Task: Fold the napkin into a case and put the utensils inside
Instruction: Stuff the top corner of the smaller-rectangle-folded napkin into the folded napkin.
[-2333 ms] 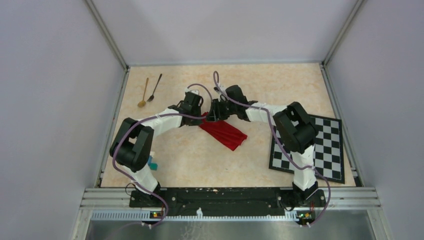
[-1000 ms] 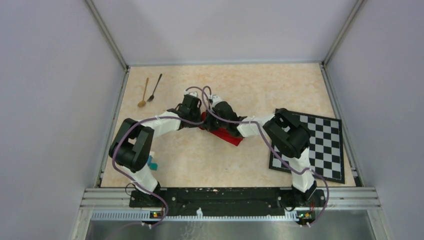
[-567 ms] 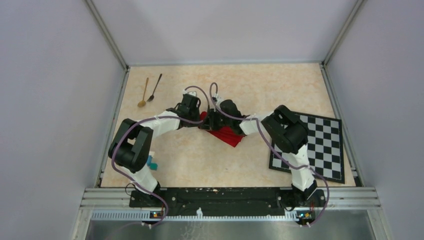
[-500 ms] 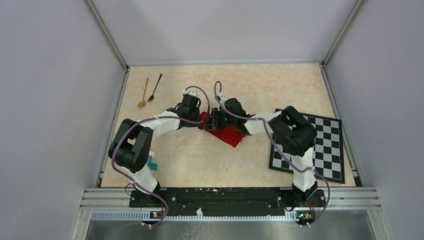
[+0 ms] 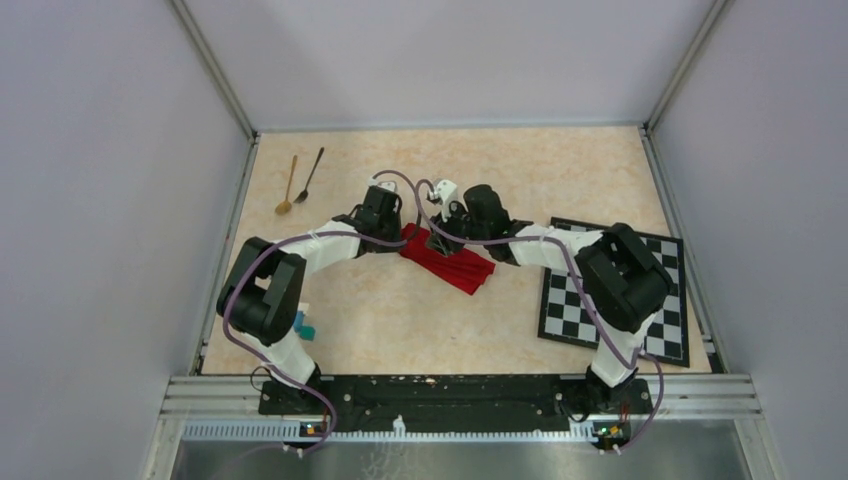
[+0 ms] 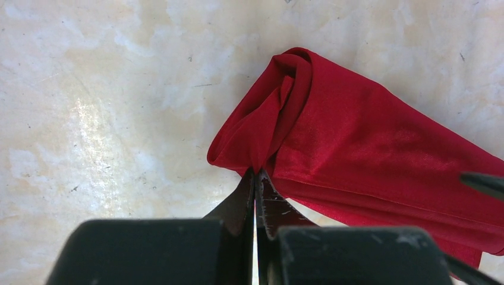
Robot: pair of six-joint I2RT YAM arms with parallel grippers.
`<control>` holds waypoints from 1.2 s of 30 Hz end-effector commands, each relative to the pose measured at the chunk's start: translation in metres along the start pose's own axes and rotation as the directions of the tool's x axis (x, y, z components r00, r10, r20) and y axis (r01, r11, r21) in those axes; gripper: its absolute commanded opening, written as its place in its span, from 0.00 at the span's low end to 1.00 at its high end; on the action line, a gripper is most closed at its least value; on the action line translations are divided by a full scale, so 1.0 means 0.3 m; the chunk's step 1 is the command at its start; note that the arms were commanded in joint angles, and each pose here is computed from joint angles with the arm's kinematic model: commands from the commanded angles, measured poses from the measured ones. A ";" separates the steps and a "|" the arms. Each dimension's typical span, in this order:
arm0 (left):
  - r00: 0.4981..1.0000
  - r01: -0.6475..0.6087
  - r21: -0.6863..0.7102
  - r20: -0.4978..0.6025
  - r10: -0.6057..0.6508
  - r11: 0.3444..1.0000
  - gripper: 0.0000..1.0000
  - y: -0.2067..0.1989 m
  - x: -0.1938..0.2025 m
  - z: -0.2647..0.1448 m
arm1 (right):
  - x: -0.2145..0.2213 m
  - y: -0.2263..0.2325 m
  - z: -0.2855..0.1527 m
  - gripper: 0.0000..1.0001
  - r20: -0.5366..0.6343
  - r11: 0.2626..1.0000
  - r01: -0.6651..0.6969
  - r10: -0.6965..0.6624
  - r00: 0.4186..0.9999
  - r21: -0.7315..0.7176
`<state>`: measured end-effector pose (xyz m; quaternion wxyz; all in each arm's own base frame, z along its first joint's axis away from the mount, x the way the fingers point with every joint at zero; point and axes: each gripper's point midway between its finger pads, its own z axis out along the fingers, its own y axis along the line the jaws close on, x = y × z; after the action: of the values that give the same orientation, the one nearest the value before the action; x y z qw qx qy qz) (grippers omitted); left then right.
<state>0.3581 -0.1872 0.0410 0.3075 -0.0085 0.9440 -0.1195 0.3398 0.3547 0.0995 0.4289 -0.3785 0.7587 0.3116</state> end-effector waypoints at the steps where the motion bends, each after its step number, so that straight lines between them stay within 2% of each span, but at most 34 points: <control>1: 0.998 -0.027 0.059 0.053 0.024 0.998 0.00 -0.048 -0.061 -0.018 | 0.041 -0.032 0.038 0.40 -0.058 0.986 0.164 -0.163 0.985 0.010; 6: 0.998 -0.033 0.092 0.059 0.027 0.995 0.00 -0.067 -0.064 -0.018 | 0.034 -0.001 0.068 0.41 -0.031 0.981 0.188 -0.186 0.982 0.048; 14: 0.999 -0.031 0.127 0.044 0.025 0.991 0.00 -0.083 -0.047 -0.022 | 0.044 -0.007 0.129 0.39 -0.057 0.959 0.244 -0.238 0.970 0.145; 28: 0.999 -0.032 0.147 0.032 0.028 0.989 0.00 -0.094 -0.038 -0.017 | 0.068 -0.049 0.192 0.38 -0.050 0.963 0.154 -0.146 0.988 0.221; 32: 0.999 -0.028 0.155 0.032 0.023 0.988 0.00 -0.101 -0.041 -0.018 | 0.092 -0.033 0.213 0.33 -0.052 0.969 0.147 -0.140 0.989 0.198; 36: 0.999 -0.026 0.153 0.026 0.022 0.988 0.00 -0.099 -0.034 -0.016 | 0.089 -0.002 0.225 0.23 -0.039 0.977 0.149 -0.145 0.989 0.155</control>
<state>0.3550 -0.2048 0.0458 0.3003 0.0164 0.9391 -0.1661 0.3566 0.3830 0.0388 0.4593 -0.4090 0.7654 0.1894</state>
